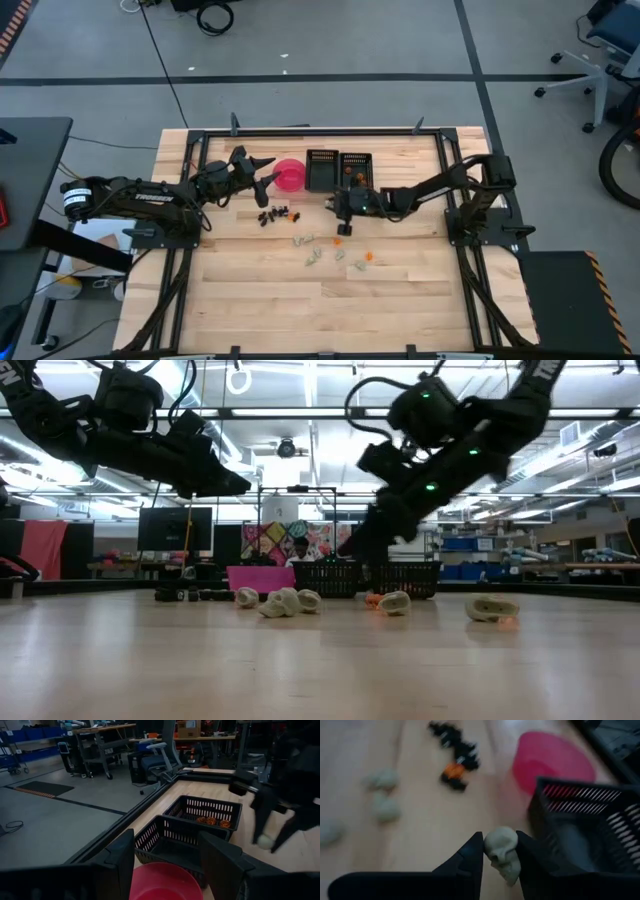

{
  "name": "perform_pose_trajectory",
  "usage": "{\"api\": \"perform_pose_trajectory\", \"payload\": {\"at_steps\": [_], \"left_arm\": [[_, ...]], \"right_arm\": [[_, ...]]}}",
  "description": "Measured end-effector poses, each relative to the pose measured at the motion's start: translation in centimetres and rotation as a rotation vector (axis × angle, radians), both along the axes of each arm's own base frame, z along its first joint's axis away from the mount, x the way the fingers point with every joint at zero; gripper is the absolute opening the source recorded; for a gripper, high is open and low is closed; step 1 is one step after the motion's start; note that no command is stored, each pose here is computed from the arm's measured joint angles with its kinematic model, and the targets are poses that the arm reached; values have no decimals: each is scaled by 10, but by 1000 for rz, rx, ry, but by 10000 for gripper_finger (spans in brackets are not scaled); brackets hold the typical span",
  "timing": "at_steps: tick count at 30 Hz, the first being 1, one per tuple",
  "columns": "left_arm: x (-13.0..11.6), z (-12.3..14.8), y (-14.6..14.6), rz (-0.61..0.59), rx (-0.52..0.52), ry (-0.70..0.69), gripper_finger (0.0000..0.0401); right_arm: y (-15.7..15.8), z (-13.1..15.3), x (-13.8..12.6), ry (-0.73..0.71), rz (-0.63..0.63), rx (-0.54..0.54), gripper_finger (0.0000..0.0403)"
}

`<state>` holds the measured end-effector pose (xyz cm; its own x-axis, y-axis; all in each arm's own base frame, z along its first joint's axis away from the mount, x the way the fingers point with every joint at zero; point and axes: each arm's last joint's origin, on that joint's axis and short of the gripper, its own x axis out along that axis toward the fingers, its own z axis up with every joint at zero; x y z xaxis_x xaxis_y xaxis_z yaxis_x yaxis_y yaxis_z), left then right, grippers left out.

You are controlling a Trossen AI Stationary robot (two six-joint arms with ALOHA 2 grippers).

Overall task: Sort Halloween decoration
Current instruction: Put the white skull toy into the left black bin

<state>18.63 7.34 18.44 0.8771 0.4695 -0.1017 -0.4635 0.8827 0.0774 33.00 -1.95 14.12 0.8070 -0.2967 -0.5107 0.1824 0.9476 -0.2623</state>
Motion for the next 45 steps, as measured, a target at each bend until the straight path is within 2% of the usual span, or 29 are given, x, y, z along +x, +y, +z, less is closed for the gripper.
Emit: {"api": "perform_pose_trajectory", "payload": {"at_steps": [8, 17, 24, 27, 31, 33, 36, 41, 45], "left_arm": [[0, 0, 0, -1, 6, 4, 189], [0, -1, 0, -1, 3, 12, 189], [0, -1, 0, -1, 4, 13, 189], [0, -1, 0, -1, 4, 13, 189], [0, -1, 0, -1, 3, 18, 189], [0, -1, 0, -1, 3, 18, 189], [0, -1, 0, -1, 3, 19, 189], [0, -1, 0, -1, 2, 19, 189], [0, -1, 0, -1, -3, 15, 189]], "right_arm": [[-32, 15, 24, -62, -132, -67, 98], [-70, 9, 20, -74, -227, 77, 127], [-72, 11, 18, -58, -205, 75, 157], [-63, 24, 18, -79, -162, 30, 159], [-34, 42, 20, -104, -3, -10, 158], [-21, 43, 21, -91, 108, 32, 158], [-2, 34, 19, -23, 238, 160, 158], [30, 20, 11, 130, 261, 293, 158], [59, 13, 9, 165, 275, 283, 158]]}}
